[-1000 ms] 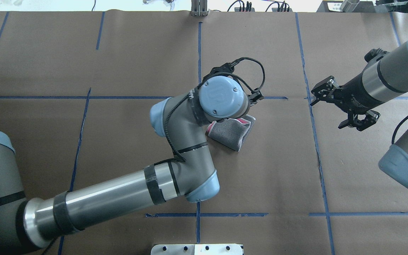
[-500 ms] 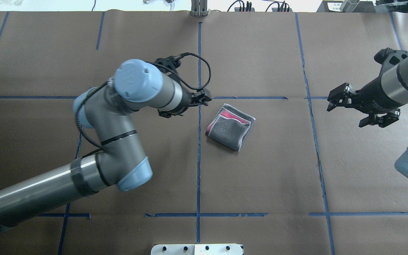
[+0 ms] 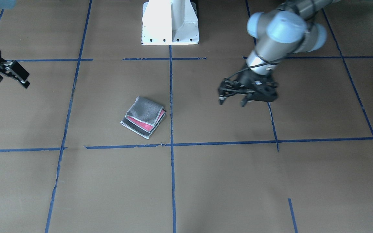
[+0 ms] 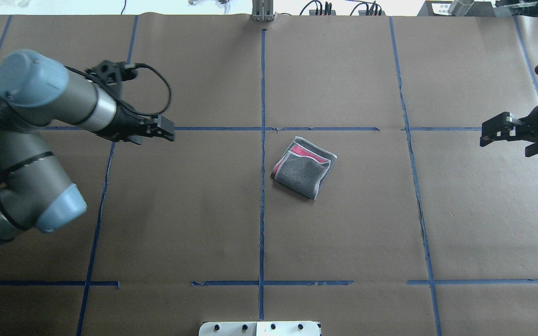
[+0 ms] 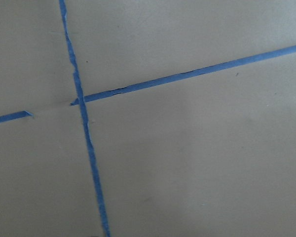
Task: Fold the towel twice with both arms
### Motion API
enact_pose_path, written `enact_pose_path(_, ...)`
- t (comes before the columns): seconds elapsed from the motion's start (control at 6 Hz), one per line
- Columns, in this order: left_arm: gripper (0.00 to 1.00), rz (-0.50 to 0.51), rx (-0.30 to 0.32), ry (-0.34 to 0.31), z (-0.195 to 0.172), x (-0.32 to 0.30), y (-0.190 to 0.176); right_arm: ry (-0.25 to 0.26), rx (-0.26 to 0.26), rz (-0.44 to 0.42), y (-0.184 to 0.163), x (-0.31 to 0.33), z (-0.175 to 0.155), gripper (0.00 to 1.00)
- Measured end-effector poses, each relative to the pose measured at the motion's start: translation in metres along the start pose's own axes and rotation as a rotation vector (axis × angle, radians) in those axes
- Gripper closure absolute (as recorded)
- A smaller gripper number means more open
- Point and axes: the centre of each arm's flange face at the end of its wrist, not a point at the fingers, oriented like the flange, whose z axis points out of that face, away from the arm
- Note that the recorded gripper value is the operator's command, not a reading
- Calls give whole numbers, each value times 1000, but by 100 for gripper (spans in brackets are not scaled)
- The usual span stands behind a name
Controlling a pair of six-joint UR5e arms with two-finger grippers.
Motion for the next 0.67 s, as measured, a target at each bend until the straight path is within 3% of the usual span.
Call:
enact_pose_path(0.33,0,166,-7,-104,-65,-168,-8,2,-44,-137,-12,76,-3,0)
enact_pose_path(0.67,0,329,-52,-241,-123,-300,2,-9,-98,-260,-29,158,13,0)
